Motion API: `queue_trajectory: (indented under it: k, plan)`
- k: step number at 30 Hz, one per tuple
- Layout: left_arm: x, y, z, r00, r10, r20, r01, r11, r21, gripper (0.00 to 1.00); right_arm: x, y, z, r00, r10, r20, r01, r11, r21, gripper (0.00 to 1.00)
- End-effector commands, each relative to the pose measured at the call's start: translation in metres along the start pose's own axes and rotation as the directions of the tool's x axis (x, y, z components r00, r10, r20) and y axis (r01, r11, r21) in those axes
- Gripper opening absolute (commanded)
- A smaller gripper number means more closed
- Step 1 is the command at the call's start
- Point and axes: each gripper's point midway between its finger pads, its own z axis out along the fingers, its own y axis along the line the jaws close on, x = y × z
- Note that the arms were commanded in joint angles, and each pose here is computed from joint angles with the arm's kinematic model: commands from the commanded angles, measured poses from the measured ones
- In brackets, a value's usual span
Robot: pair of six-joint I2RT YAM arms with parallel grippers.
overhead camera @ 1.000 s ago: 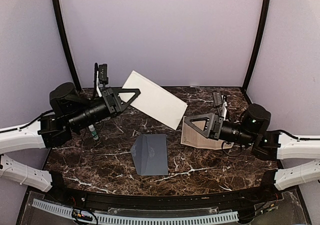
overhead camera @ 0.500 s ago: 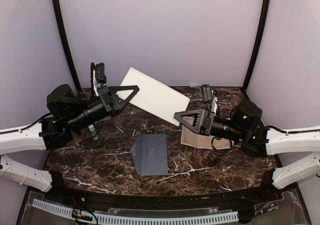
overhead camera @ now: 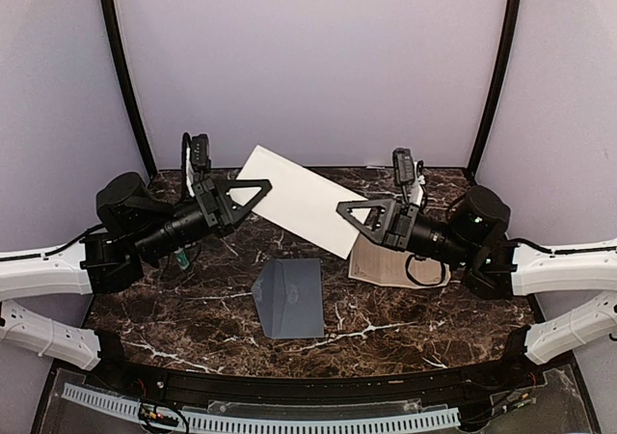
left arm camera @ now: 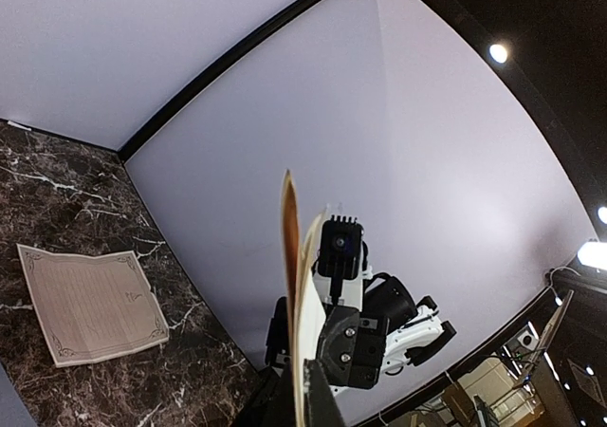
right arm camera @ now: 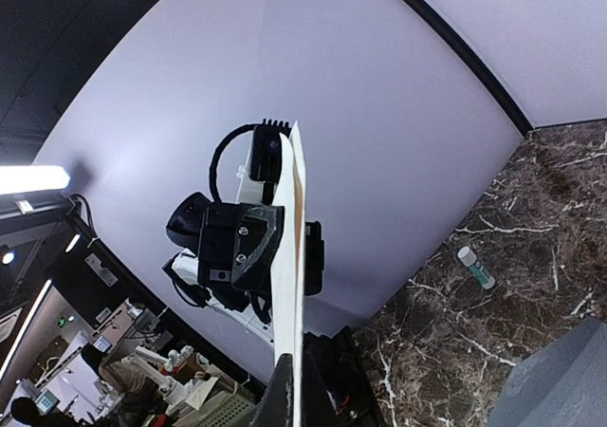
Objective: Place the letter into the envelope and seal it
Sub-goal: Place the letter in the envelope.
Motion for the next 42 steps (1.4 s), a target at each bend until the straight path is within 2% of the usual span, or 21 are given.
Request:
queue_trajectory:
  k: [1,3,5,6,7,9,11,13,16,18,22,24,28,30,36,42]
  plan:
    - [0.005,-0.004,-0.006,1.000,-0.006,-0.030,0.007,1.000,0.019,0.03,-0.011,0.013,-0.002,0.999,-0.025,0.043,0.026,0.999,-0.026,0.00]
    - [0.012,0.009,-0.009,0.998,0.001,-0.068,-0.004,0.999,-0.054,0.22,-0.011,0.010,-0.005,0.998,-0.042,0.036,0.042,0.999,0.006,0.00]
    - [0.013,0.025,-0.017,0.996,0.019,-0.088,-0.033,0.987,-0.158,0.59,-0.014,0.005,-0.010,0.997,-0.073,0.031,0.071,0.995,0.067,0.00]
    - [0.008,0.035,-0.021,0.997,0.034,-0.068,-0.048,0.974,-0.220,0.66,-0.015,0.000,-0.013,0.996,-0.090,0.017,0.087,0.990,0.111,0.00]
    - [0.006,0.047,-0.030,0.995,0.057,-0.083,-0.080,0.950,-0.301,0.78,-0.017,-0.004,-0.016,0.994,-0.108,0.003,0.106,0.982,0.157,0.00]
    - [0.002,0.060,-0.046,0.988,0.097,-0.118,-0.136,0.912,-0.387,0.87,-0.016,-0.016,-0.024,0.989,-0.139,-0.057,0.149,0.953,0.264,0.00]
    - [-0.005,0.064,-0.059,0.979,0.141,-0.150,-0.193,0.881,-0.432,0.91,-0.013,-0.028,-0.032,0.977,-0.158,-0.141,0.199,0.914,0.354,0.00]
    - [-0.013,0.062,-0.066,0.964,0.194,-0.181,-0.256,0.856,-0.448,0.93,-0.003,-0.037,-0.042,0.958,-0.150,-0.244,0.243,0.876,0.416,0.00]
    - [-0.018,0.048,-0.065,0.930,0.273,-0.246,-0.355,0.840,-0.411,0.93,0.013,-0.041,-0.049,0.919,-0.134,-0.371,0.293,0.861,0.416,0.00]
    - [-0.011,0.041,-0.054,0.889,0.317,-0.332,-0.428,0.834,-0.349,0.94,0.026,-0.037,-0.048,0.887,-0.118,-0.447,0.306,0.874,0.377,0.00]
    - [0.008,0.017,-0.032,0.780,0.415,-0.469,-0.530,0.836,-0.141,0.93,0.051,-0.020,-0.043,0.809,-0.102,-0.579,0.289,0.927,0.240,0.00]
    - [0.022,0.010,-0.021,0.739,0.433,-0.517,-0.524,0.851,-0.037,0.92,0.060,-0.012,-0.040,0.780,-0.097,-0.618,0.265,0.946,0.187,0.00]
    - [0.056,-0.007,-0.009,0.679,0.431,-0.594,-0.425,0.891,0.160,0.89,0.070,0.004,-0.034,0.743,-0.109,-0.661,0.223,0.971,0.090,0.00]
    - [0.069,-0.009,-0.006,0.651,0.434,-0.623,-0.399,0.894,0.206,0.88,0.072,0.008,-0.031,0.733,-0.117,-0.670,0.211,0.976,0.060,0.00]
    - [0.107,-0.005,-0.002,0.560,0.423,-0.713,-0.359,0.899,0.252,0.83,0.078,0.016,-0.026,0.707,-0.131,-0.695,0.183,0.983,0.001,0.00]
    - [0.121,0.001,-0.003,0.525,0.410,-0.746,-0.339,0.904,0.259,0.60,0.084,0.012,-0.022,0.679,-0.131,-0.723,0.179,0.984,-0.010,0.00]
